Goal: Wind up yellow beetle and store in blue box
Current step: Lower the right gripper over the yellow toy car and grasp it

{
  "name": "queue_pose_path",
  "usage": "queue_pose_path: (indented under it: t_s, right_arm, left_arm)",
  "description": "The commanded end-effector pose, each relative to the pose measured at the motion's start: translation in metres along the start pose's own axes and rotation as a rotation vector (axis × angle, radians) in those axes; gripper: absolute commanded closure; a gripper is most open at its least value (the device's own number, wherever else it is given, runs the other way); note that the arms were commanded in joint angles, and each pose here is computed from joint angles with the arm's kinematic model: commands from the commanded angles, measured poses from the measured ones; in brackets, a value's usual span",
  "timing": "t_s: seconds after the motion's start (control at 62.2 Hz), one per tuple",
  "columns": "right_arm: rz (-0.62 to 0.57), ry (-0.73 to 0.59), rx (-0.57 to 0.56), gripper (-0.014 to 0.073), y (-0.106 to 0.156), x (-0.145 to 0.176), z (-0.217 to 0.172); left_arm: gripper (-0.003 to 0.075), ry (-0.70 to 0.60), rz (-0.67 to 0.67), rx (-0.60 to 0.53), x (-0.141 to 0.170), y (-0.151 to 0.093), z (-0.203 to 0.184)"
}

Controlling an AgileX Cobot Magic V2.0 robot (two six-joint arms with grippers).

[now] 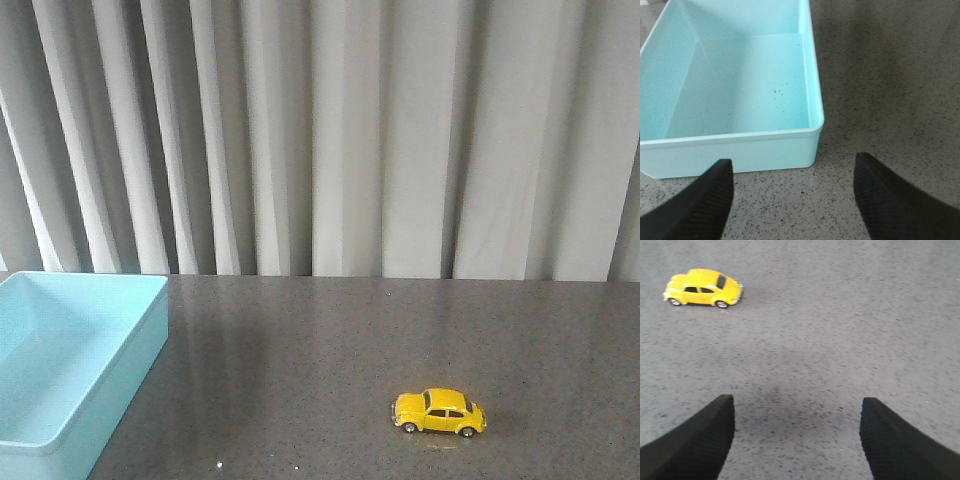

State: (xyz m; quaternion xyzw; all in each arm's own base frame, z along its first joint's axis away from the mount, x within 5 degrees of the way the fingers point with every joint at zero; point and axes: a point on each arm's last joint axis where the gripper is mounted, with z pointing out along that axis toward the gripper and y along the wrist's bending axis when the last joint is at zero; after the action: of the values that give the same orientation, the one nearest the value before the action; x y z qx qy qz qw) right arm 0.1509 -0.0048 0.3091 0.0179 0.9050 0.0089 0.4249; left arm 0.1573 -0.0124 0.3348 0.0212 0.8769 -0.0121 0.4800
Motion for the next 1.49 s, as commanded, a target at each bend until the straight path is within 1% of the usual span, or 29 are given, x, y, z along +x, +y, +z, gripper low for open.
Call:
queue_pose_path:
  t_s: [0.0, 0.209, 0.305, 0.402, 0.514, 0.595, 0.691, 0.787, 1.028, 1.221, 1.478]
  right_arm:
    - [-0.061, -0.056, -0.067, 0.0069, 0.010, -0.024, -0.001]
    - [-0.192, -0.002, -0.190, 0.0060, 0.044, -0.054, 0.022]
    - [-0.222, 0.022, -0.206, 0.0053, 0.058, -0.069, 0.038]
    - [-0.194, 0.052, -0.186, 0.0043, 0.066, -0.088, 0.056]
    - [-0.117, 0.153, -0.139, 0.0023, 0.070, -0.106, 0.084]
    - [-0.083, 0.199, -0.117, 0.0020, 0.074, -0.117, 0.099]
    - [-0.072, 0.275, -0.116, 0.0024, 0.080, -0.125, 0.122]
    - [-0.057, 0.315, -0.128, 0.0031, 0.087, -0.135, 0.141]
    - [-0.024, 0.346, -0.118, 0.0059, 0.097, -0.161, 0.174]
    - [-0.016, 0.397, -0.123, 0.0078, 0.104, -0.167, 0.200]
    - [0.003, 0.462, -0.128, 0.0080, 0.111, -0.163, 0.230]
  left_arm:
    - [0.0218, -0.116, 0.003, 0.047, -0.017, -0.007, -0.006]
    - [0.0218, -0.121, 0.041, 0.074, -0.017, -0.012, -0.007]
    - [0.0218, -0.121, 0.040, 0.074, -0.017, -0.012, -0.007]
    - [0.0218, -0.120, 0.040, 0.074, -0.017, -0.012, -0.007]
    - [0.0218, -0.122, 0.040, 0.074, -0.017, -0.012, -0.007]
    - [0.0218, -0.122, 0.040, 0.074, -0.017, -0.012, -0.007]
    - [0.0218, -0.122, 0.040, 0.074, -0.017, -0.012, -0.007]
    - [0.0218, -0.122, 0.040, 0.074, -0.017, -0.012, -0.007]
    - [0.0218, -0.122, 0.040, 0.074, -0.017, -0.012, -0.007]
    - [0.0218, -0.122, 0.040, 0.074, -0.017, -0.012, -0.007]
    - [0.0218, -0.122, 0.040, 0.074, -0.017, -0.012, -0.007]
